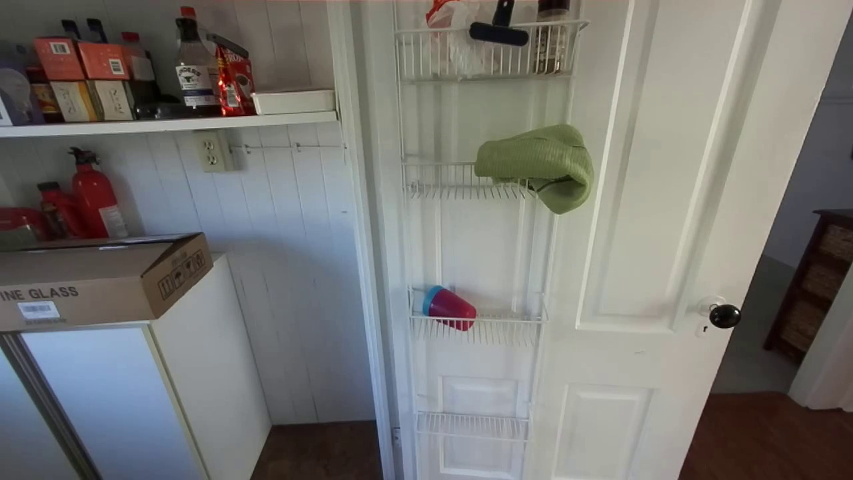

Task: Move the green towel to the top third rack

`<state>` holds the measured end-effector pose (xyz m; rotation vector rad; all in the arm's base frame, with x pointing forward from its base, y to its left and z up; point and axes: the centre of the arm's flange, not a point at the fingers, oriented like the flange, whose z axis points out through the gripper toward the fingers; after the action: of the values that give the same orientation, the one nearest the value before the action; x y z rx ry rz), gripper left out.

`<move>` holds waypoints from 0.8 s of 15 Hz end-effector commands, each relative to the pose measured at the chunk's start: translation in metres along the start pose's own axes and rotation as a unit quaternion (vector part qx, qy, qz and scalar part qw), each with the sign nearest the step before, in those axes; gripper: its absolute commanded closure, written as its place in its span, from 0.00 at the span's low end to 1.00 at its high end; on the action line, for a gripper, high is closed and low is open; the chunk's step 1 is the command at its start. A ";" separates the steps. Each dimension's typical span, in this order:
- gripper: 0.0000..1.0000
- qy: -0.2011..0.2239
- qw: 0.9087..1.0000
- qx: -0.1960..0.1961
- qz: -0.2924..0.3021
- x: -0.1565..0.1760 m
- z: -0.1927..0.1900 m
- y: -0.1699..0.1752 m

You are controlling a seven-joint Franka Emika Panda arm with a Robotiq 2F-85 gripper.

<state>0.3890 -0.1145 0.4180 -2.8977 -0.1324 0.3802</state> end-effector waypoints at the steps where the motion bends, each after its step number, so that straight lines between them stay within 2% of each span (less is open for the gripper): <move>1: 0.00 0.030 0.995 0.083 -0.048 0.043 0.027 -0.005; 3: 0.00 0.038 0.988 0.132 -0.071 0.058 0.039 -0.021; 4: 0.00 0.029 0.994 0.095 -0.045 0.039 0.034 -0.012; 12: 0.00 0.026 0.994 0.100 -0.045 0.043 0.038 -0.011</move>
<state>0.4192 -0.0908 0.3740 -2.6911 -0.2044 0.2840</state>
